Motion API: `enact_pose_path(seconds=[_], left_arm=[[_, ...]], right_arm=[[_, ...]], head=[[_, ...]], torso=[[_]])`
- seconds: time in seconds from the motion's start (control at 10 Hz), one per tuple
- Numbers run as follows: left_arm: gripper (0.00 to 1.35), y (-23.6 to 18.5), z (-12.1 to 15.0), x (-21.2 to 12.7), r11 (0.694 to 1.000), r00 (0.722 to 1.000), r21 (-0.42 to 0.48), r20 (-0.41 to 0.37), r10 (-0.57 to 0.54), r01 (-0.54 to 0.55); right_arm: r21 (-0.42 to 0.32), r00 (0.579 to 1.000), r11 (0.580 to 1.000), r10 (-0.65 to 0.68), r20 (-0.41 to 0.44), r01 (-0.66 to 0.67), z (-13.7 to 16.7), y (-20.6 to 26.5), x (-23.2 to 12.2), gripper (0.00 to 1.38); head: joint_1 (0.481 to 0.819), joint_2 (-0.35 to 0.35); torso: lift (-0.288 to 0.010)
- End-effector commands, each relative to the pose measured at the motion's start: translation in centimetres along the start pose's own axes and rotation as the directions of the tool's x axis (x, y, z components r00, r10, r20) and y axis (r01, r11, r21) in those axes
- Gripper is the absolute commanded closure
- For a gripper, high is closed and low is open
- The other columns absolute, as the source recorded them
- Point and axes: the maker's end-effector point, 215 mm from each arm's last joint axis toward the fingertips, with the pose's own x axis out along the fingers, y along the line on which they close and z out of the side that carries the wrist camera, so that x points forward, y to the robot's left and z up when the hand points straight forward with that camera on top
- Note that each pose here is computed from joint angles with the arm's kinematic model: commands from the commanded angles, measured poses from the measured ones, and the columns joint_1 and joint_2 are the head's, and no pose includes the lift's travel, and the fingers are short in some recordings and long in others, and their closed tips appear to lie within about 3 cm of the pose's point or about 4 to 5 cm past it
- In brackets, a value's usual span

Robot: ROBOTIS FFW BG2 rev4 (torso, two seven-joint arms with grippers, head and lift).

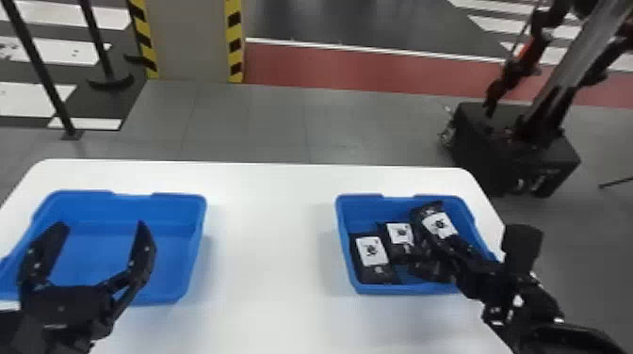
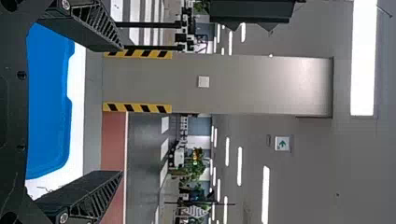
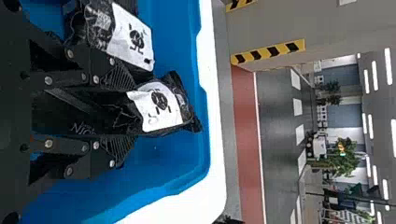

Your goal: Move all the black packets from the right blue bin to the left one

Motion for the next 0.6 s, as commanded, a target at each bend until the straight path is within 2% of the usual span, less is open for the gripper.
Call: enact_pose_path(seconds=[0.0, 0.3, 0.4, 0.5], left_arm=[[0.08, -0.1, -0.2, 0.0, 1.0, 1.0, 0.0, -0.005, 0.001, -0.001], [0.08, 0.2, -0.4, -0.1, 1.0, 1.0, -0.002, -0.012, 0.004, -0.004], [0.08, 0.4, -0.4, 0.0, 1.0, 1.0, -0.003, -0.012, 0.009, -0.009], [0.08, 0.6, -0.3, 0.2, 1.0, 1.0, -0.007, -0.012, 0.014, -0.014]], right_arm=[[-0.008, 0.999, 1.0, 0.008, 0.039, -0.008, 1.1, 0.8, -1.4, 1.14], [-0.044, 0.986, 0.997, 0.071, 0.154, -0.065, 4.8, 3.0, -3.7, 1.14], [-0.078, 0.967, 0.984, 0.174, 0.187, -0.161, 5.7, 4.4, -2.9, 1.14], [-0.094, 0.945, 0.96, 0.276, 0.176, -0.263, 5.2, 5.3, -1.3, 1.14]], head=[[0.695, -0.143], [0.695, -0.132], [0.695, -0.119], [0.695, -0.106]], torso=[[-0.11], [-0.11], [-0.11], [-0.11]])
